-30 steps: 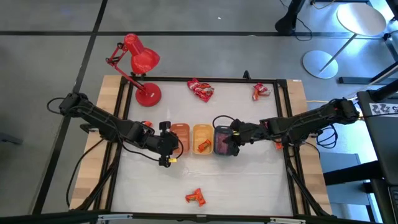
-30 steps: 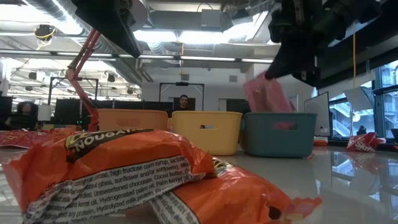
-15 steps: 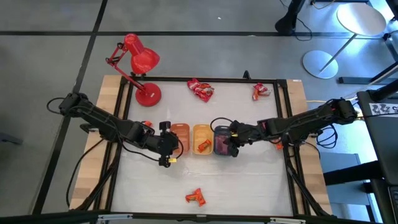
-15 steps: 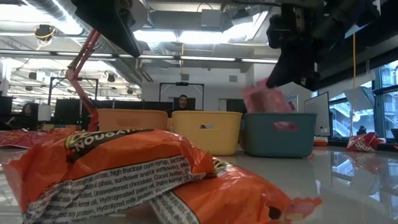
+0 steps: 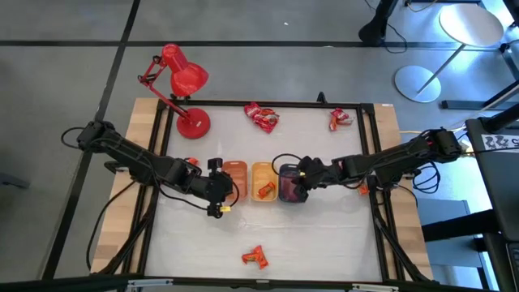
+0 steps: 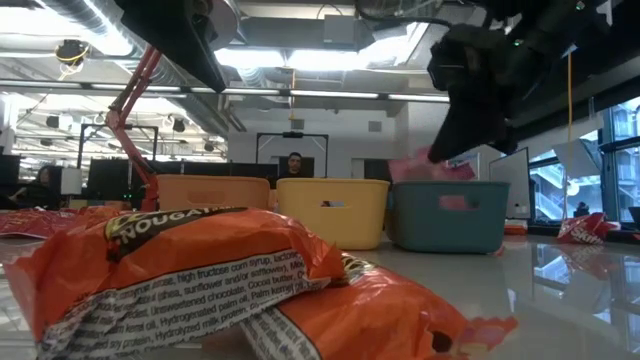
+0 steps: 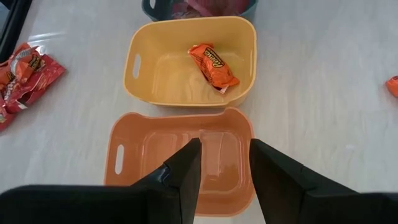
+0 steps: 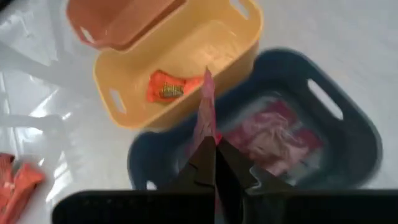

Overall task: Sort candy
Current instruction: Put the pink candy into the blue bin, then put the orange candy into the yellow bin

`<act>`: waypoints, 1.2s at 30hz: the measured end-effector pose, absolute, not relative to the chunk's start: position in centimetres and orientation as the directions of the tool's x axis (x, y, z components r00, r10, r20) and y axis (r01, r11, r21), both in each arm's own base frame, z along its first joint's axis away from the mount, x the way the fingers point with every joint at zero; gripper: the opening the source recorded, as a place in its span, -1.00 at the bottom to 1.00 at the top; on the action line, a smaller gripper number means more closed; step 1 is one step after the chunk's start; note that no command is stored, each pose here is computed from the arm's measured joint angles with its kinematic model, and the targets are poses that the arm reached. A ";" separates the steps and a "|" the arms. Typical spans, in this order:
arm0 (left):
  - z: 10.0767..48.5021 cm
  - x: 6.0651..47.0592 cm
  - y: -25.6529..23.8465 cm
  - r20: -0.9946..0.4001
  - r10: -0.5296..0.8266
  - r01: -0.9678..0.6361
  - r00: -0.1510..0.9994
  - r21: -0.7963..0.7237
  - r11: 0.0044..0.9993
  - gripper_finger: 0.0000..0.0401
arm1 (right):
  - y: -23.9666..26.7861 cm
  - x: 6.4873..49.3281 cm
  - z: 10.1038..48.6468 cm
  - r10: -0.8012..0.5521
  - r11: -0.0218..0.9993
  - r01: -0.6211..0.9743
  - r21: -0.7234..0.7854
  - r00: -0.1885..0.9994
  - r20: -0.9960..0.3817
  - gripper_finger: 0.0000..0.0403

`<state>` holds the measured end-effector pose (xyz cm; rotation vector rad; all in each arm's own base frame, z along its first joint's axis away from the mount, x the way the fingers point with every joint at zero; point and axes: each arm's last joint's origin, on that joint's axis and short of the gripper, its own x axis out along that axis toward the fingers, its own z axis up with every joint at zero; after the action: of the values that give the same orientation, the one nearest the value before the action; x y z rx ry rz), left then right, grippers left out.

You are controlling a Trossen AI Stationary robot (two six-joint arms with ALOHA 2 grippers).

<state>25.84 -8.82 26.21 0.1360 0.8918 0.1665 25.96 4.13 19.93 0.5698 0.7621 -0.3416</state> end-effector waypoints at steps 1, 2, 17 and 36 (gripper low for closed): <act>26.2 25.8 -8.8 -0.761 0.201 -0.087 0.617 0.187 0.978 -0.36 | 4.1 25.9 19.8 -0.103 0.797 0.497 0.342 0.671 -0.734 -0.97; 26.2 25.8 -8.8 -0.761 0.201 -0.088 0.617 0.187 0.978 -0.36 | 4.0 25.8 19.7 -0.114 0.797 0.505 0.332 0.665 -0.738 -0.95; 26.2 25.8 -8.8 -0.761 0.200 -0.105 0.617 0.173 0.979 -0.36 | 3.7 25.5 19.3 -0.218 0.787 0.568 0.242 0.622 -0.752 -0.32; 26.2 25.8 -8.8 -0.763 0.201 -0.118 0.614 0.163 0.980 -0.36 | 3.8 25.1 26.3 -0.199 0.791 0.558 0.250 0.621 -0.758 -0.18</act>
<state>25.81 -8.83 26.19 0.0994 0.8911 0.1844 25.10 3.75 26.31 0.4992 0.7888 -0.4561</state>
